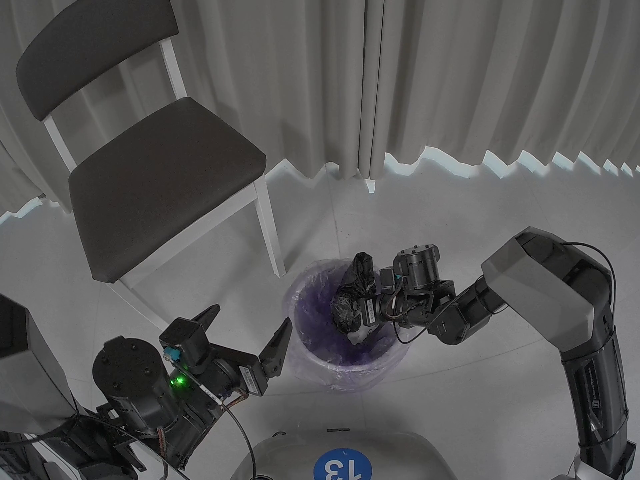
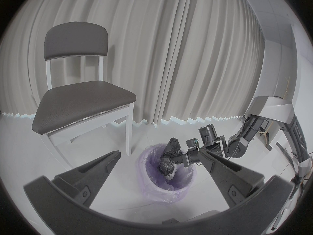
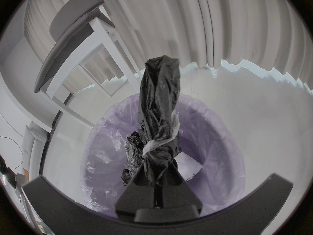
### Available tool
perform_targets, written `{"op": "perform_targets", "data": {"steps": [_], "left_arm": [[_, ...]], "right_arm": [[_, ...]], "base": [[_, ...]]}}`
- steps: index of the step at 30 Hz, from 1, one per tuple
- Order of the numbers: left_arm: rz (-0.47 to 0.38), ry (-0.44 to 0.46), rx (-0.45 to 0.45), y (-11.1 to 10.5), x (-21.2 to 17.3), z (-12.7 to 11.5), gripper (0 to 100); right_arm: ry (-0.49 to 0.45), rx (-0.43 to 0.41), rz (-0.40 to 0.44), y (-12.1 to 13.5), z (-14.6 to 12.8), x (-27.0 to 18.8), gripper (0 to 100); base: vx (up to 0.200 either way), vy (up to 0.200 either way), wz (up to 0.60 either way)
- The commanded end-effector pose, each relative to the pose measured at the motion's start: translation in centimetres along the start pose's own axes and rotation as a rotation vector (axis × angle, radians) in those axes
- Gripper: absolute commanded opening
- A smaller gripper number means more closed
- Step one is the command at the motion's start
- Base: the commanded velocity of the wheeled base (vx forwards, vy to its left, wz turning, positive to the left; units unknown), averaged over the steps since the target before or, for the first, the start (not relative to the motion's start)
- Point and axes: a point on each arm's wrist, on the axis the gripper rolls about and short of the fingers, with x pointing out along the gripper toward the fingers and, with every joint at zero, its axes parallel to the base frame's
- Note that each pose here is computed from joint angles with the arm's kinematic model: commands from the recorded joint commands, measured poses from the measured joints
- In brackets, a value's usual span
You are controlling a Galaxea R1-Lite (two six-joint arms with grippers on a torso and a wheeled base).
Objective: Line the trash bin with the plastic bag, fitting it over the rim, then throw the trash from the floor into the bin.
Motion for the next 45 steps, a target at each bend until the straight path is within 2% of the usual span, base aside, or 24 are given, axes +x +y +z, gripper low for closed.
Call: {"op": "perform_targets", "data": {"steps": [1,8,12,16,25,30,35,45], "left_arm": [[-0.001,-0.014,-0.009,0.0,0.0,0.1,100],[-0.001,-0.014,-0.009,0.0,0.0,0.1,100],[-0.001,-0.014,-0.009,0.0,0.0,0.1,100],[-0.001,-0.014,-0.009,0.0,0.0,0.1,100],[0.002,-0.013,-0.006,0.1,-0.4,0.2,100],[0.002,-0.011,-0.006,0.2,-0.5,0.2,100],[0.002,-0.01,-0.005,0.2,-0.5,0.2,100],[-0.01,-0.01,-0.005,0.0,-0.6,0.2,100]], "right_arm": [[0.004,-0.016,0.016,0.7,-1.0,1.0,0],[0.001,-0.031,0.019,0.4,-2.2,2.4,0],[-0.033,-0.033,0.027,0.3,-1.3,2.3,0],[-0.082,-0.037,0.03,0.4,1.0,1.2,0],[-0.124,-0.049,0.058,0.4,2.5,2.2,0],[-0.113,-0.048,0.058,0.3,1.9,2.9,0],[-0.066,-0.044,0.055,0.2,-0.1,2.4,0],[-0.033,-0.054,0.053,0.0,-3.7,1.1,0]], "base": [[0.0,0.0,0.0],[0.0,0.0,0.0],[0.0,0.0,0.0],[0.0,0.0,0.0],[0.0,0.0,0.0],[0.0,0.0,0.0],[0.0,0.0,0.0],[0.0,0.0,0.0]]}}
